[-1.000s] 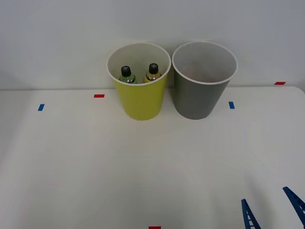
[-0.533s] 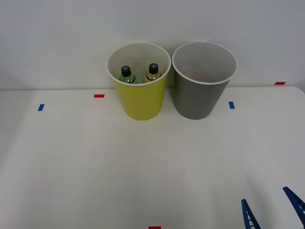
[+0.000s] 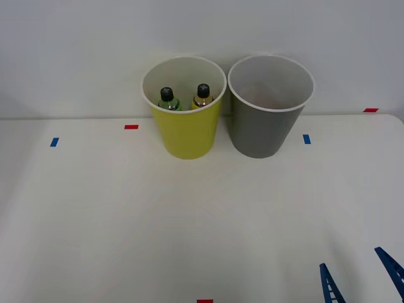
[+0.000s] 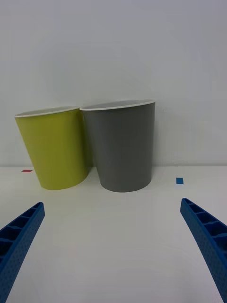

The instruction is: Put cans in the gray bin, plastic bottles in the light green bin

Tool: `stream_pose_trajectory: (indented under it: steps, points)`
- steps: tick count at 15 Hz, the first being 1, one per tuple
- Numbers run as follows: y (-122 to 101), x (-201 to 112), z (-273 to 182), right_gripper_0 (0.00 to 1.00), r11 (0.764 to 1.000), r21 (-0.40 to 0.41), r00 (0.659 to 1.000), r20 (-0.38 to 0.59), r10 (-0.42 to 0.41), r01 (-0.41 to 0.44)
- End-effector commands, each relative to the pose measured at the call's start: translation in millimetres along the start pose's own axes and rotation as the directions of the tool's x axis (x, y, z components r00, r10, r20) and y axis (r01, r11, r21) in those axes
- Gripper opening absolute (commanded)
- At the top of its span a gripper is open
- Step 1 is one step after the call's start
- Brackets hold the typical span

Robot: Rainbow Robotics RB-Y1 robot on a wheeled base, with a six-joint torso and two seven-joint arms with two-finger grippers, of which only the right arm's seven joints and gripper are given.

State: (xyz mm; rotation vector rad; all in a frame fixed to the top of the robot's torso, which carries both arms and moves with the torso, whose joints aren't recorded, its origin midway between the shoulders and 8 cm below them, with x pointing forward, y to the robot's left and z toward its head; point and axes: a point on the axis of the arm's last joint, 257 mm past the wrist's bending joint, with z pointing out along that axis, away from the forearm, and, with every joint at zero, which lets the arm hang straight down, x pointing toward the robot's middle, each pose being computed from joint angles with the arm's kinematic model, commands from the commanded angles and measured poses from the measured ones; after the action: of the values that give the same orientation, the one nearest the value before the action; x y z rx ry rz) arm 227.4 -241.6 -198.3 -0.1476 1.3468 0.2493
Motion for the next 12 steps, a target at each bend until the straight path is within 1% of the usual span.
stream_pose_trajectory:
  steps: [1,12]
  points:
    - [0.0,0.0,0.0,1.00,1.000,0.000,1.000,0.000,0.000,0.000]
    - [0.0,0.0,0.0,1.00,1.000,0.000,1.000,0.000,0.000,0.000]
